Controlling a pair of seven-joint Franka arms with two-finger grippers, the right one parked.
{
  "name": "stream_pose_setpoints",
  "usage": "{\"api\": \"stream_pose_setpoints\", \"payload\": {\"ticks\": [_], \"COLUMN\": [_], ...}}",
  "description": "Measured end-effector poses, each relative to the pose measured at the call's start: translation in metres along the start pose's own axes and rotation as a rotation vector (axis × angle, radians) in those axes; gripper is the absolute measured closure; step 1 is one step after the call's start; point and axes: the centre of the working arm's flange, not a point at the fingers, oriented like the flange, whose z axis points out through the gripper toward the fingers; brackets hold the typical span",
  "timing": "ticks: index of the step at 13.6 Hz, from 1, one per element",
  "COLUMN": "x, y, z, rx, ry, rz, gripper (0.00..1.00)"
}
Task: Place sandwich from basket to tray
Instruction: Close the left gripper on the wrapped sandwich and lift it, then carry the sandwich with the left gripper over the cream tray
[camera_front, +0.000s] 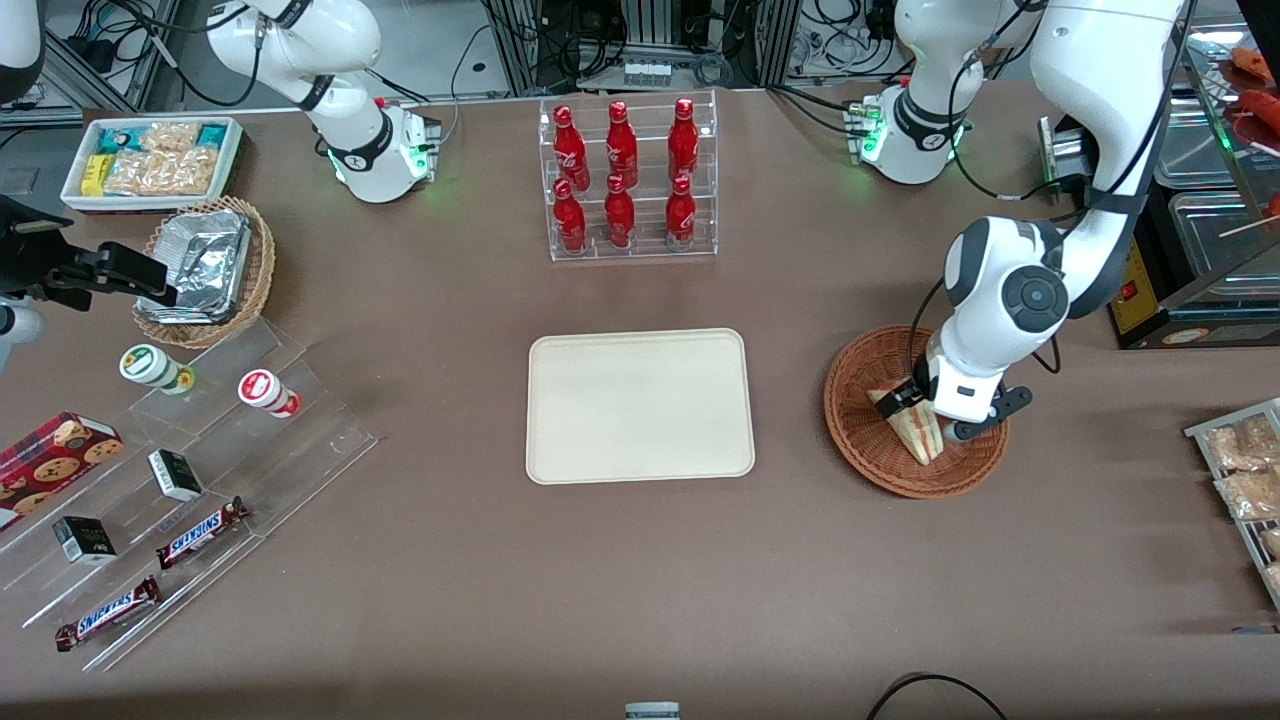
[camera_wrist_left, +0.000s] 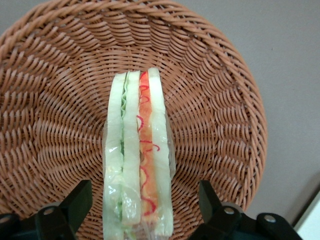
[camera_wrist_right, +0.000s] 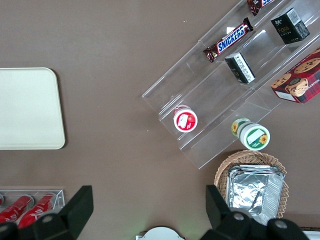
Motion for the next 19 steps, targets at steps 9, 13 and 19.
{"api": "stream_pose_setpoints", "payload": {"ticks": [9,13,19], "x": [0.009,0.015,-0.046], "y": [0.009,0.050,0.155], "z": [-0.032,-0.108,-0.091], "rx": [0.032,0.049,0.050], "ry": [0.007,0.001,-0.053], "rz": [0.026,0.070,0.306], "gripper": [0.83,0.85,0.85]}}
